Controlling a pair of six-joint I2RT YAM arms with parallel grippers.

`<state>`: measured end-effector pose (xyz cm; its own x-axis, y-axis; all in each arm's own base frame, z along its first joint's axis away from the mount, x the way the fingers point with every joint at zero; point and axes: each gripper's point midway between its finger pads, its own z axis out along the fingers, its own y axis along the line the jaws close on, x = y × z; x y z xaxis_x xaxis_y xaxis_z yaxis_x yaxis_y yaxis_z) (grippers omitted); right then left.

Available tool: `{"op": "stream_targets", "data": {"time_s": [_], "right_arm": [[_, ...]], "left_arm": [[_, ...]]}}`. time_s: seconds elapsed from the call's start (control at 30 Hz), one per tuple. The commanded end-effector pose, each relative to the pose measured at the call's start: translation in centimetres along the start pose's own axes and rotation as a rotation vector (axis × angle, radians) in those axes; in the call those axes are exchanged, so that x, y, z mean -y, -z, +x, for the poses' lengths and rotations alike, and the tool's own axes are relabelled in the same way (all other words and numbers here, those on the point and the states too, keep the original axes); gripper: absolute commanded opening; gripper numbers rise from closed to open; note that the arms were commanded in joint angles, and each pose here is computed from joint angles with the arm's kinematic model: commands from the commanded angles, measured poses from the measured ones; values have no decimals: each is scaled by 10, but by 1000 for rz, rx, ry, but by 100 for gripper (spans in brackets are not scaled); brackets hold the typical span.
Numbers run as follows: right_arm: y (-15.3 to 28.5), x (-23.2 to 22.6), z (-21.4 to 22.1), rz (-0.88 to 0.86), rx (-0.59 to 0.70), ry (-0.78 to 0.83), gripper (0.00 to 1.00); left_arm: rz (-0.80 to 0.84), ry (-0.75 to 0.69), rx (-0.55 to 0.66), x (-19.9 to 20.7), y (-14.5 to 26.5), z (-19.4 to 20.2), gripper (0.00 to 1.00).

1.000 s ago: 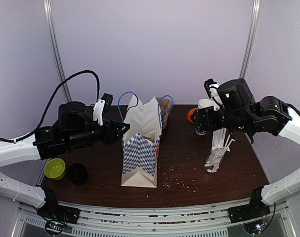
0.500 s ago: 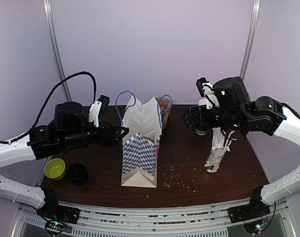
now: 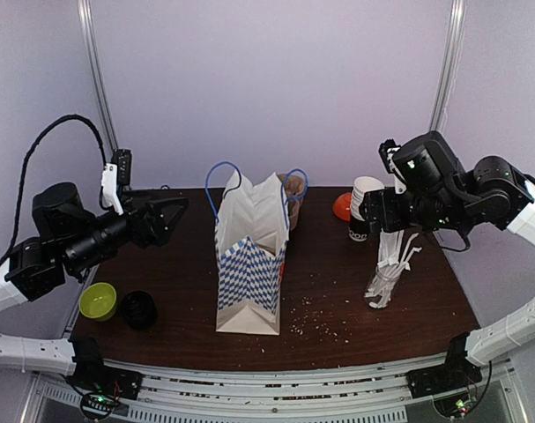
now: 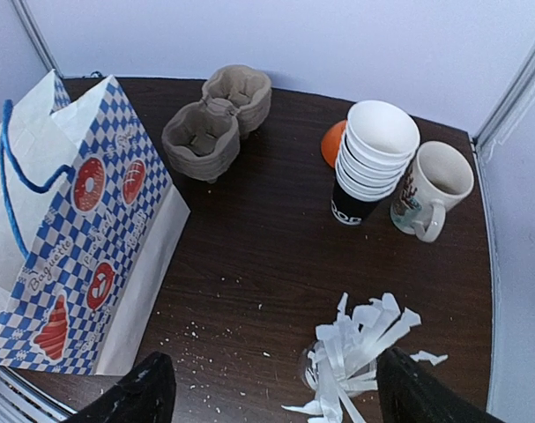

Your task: Pack the takeout coffee

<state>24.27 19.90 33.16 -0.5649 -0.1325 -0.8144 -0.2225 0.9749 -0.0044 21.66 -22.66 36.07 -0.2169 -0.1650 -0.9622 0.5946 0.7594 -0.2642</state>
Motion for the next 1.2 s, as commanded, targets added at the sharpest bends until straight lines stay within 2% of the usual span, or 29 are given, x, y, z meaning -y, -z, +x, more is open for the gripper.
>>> {"op": "stream_targets", "data": {"time_s": [0.0, 0.13, 0.23, 0.37, 0.6, 0.77, 1.17], "right_arm": [[8, 33, 32, 113, -104, -12, 77], [10, 34, 48, 92, -156, -32, 67], [9, 37, 56, 105, -179, -22, 65], [-3, 32, 55, 106, -144, -26, 62], [-25, 29, 41, 157, -46, -55, 50], [-39, 39, 42, 202, -47, -56, 46], [-56, 37, 59, 181, -120, -39, 42]], "left_arm": [[-45, -81, 107, -9, 3, -14, 98], [-23, -68, 137, -8, 3, -8, 98], [-7, -48, 125, -8, 0, 4, 98], [3, -20, 110, -9, -4, 17, 98], [-11, 11, 87, -12, -6, 24, 95], [-25, 28, 95, -16, -2, 25, 94], [-21, 26, 80, -15, -9, 33, 93]]}}
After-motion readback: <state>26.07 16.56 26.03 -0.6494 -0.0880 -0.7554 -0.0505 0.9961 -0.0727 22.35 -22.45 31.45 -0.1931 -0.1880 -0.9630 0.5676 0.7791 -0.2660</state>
